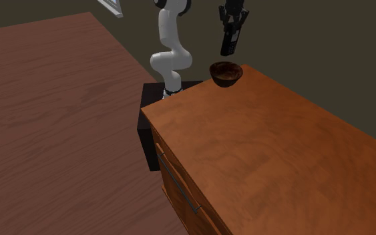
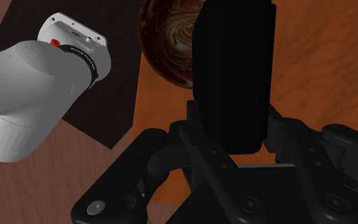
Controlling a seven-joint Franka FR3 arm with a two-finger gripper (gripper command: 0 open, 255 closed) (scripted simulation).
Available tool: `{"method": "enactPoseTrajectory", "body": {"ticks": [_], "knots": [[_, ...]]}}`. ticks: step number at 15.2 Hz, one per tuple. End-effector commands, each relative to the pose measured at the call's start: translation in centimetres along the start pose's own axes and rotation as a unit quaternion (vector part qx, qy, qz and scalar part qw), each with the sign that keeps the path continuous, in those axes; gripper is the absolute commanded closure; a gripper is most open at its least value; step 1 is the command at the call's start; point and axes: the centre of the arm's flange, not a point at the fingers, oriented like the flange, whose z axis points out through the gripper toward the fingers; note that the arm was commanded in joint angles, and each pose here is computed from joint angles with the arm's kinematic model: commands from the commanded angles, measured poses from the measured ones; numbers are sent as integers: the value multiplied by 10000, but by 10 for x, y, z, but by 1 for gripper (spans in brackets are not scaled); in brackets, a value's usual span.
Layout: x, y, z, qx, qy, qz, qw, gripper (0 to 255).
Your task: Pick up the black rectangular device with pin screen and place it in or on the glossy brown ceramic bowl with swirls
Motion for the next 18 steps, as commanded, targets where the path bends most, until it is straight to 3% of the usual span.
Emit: {"method": "enactPoseTrajectory", "body": {"ticks": [1, 18], "knots": [[-1, 0, 10, 3, -1, 3, 10000, 255], [-4, 2, 99, 3, -1, 3, 10000, 255]]}}
